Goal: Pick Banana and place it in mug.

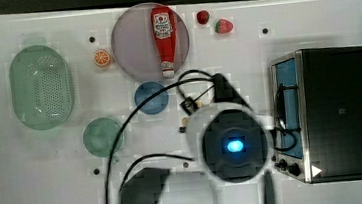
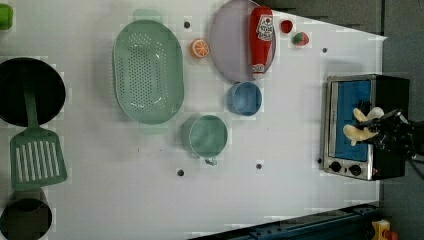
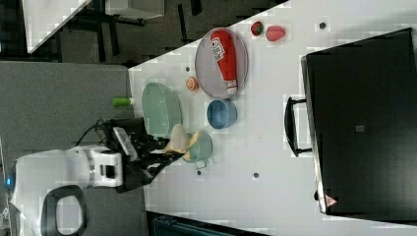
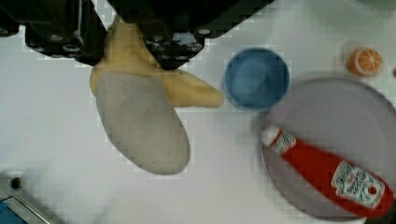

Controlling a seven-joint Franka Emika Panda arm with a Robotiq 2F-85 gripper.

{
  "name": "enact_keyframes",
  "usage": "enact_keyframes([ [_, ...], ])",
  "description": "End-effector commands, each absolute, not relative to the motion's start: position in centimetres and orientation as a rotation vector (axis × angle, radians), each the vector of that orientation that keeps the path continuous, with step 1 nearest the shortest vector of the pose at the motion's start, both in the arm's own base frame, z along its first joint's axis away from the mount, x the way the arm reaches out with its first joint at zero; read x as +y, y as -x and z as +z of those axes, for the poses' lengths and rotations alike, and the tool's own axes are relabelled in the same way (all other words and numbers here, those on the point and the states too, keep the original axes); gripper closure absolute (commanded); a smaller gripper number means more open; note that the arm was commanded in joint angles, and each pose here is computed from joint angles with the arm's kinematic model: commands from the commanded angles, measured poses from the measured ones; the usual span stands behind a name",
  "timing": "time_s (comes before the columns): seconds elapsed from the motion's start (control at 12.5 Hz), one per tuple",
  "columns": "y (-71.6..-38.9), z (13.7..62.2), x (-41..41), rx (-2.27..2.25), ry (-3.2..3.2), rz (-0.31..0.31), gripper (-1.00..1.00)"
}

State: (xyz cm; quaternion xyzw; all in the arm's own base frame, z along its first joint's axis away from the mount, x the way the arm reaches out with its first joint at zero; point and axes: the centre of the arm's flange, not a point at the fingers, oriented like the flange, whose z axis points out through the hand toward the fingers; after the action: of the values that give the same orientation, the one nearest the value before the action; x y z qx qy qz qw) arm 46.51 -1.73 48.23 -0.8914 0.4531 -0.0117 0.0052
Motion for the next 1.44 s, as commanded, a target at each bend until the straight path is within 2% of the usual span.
enact_keyframes([
  [0.08,-46.6,46.9,6.5,1.391,2.844,0.010,0.46],
  [0.48,-45.1,44.5,17.6,1.400,2.796,0.063,0.46],
  [0.8,-44.6,39.7,23.7,1.554,2.703,0.081,0.46],
  [1.04,-45.0,34.7,25.8,1.662,2.649,0.142,0.46],
  [1.2,-45.3,31.5,25.7,1.678,2.705,0.139,0.46],
  [1.28,-45.8,30.7,26.0,1.643,2.698,0.104,0.46],
  [1.44,-46.0,28.2,26.1,1.679,2.647,0.127,0.46],
])
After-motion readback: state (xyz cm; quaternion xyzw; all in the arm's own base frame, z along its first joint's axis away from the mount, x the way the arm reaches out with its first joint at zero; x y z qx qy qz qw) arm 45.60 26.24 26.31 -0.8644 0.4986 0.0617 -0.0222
